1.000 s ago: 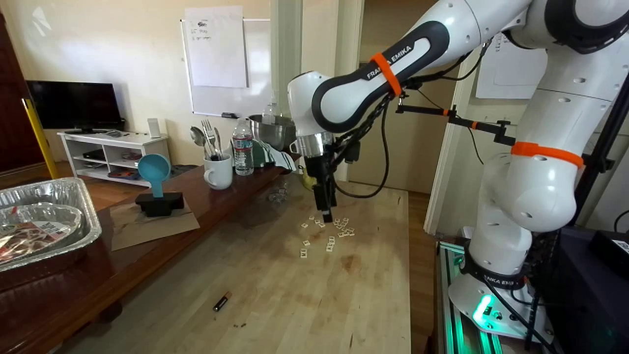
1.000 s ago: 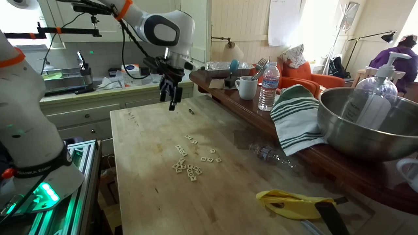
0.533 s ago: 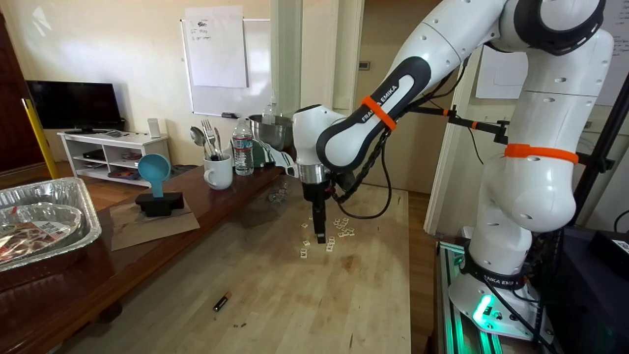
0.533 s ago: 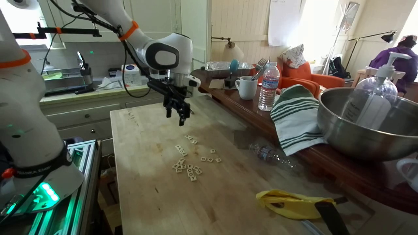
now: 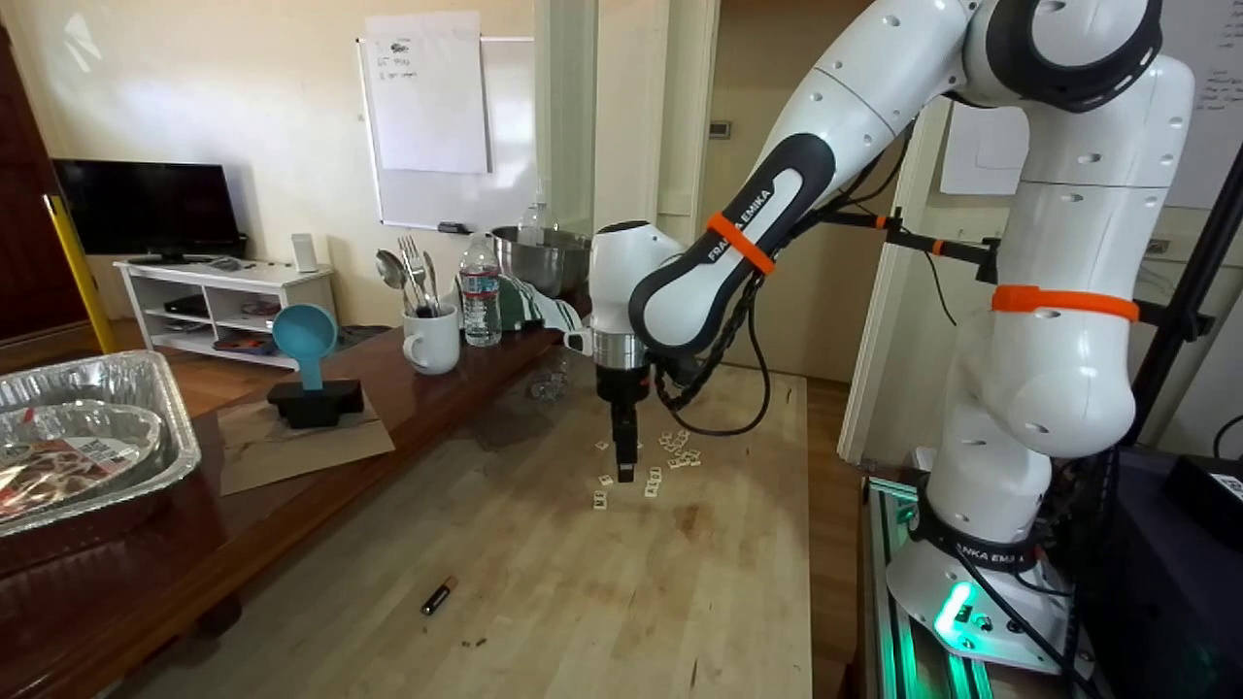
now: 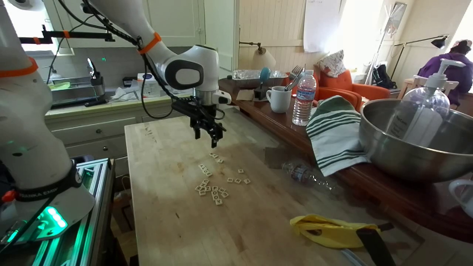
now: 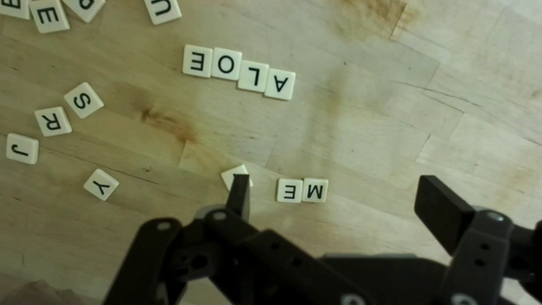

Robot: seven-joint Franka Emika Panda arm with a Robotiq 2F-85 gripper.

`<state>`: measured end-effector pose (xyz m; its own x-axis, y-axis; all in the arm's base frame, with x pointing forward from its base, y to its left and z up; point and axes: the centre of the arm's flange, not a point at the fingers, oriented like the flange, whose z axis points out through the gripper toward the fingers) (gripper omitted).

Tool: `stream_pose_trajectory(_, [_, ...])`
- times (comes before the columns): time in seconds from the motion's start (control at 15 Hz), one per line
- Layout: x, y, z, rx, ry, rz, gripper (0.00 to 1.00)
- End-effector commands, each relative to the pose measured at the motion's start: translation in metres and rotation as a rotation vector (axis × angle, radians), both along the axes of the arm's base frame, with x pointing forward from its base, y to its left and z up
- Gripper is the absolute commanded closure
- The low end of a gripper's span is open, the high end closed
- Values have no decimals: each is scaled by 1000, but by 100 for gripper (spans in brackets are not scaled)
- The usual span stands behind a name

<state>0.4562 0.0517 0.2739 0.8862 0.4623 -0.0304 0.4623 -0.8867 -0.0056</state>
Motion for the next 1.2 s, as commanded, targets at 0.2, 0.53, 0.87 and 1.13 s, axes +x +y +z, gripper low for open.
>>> stream_pose_trajectory(0.2, [-10,-6,-4,-37,-34,34,26])
stream_pose_trajectory(0.53, [-19,-15,-20,-43,-53,16,65])
stream_pose_trajectory(0.87, [-24,-31,-38,-53,-74,-6,100])
stream_pose_trajectory(1.13, [-25,-38,-51,-57,-91,-19,100])
